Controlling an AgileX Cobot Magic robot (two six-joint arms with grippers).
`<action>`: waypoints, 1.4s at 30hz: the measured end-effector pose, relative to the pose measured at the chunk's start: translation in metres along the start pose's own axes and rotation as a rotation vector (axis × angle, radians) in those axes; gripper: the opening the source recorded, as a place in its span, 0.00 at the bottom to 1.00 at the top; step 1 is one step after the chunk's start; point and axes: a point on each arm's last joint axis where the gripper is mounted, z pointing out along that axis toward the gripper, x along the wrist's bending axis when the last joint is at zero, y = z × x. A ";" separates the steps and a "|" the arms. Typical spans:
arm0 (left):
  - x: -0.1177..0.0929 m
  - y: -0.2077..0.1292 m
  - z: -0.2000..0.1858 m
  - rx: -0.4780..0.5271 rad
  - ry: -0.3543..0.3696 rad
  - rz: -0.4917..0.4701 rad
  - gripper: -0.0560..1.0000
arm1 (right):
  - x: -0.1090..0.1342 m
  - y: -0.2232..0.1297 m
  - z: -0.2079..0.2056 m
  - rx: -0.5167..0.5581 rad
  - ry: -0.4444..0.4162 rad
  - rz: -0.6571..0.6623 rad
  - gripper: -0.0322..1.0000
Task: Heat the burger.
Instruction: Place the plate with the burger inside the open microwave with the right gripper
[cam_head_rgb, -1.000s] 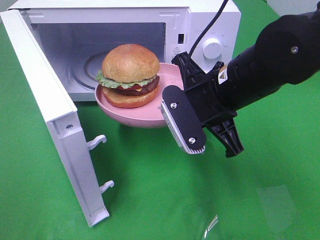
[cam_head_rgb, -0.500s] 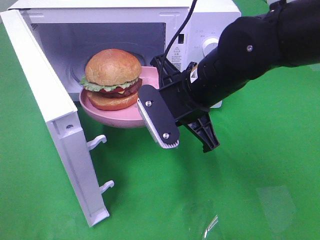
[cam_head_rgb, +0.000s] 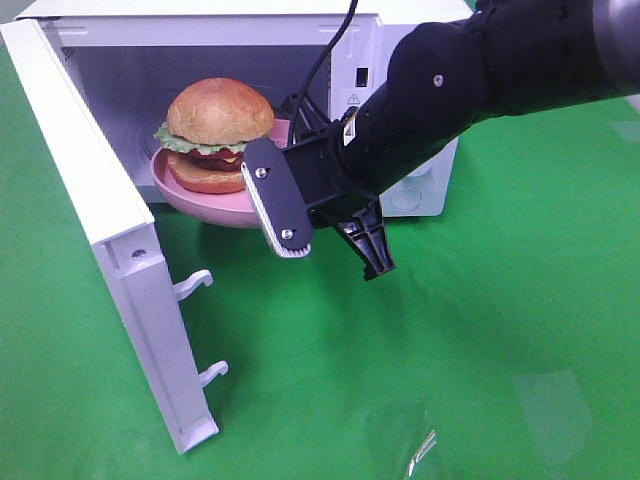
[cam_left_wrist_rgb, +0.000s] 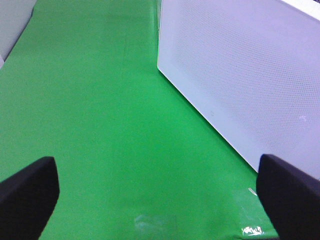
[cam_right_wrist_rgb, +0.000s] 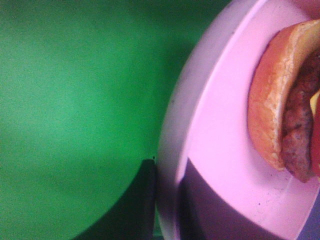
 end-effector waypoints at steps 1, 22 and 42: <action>0.000 0.000 0.000 0.000 0.000 0.000 0.99 | 0.000 0.000 0.000 0.000 0.000 0.000 0.13; 0.000 0.000 0.000 0.000 0.000 0.000 0.99 | -0.030 0.001 0.041 0.066 -0.031 0.087 0.13; 0.000 0.000 0.000 0.000 0.000 0.000 0.99 | -0.063 -0.002 0.088 0.104 -0.062 0.205 0.13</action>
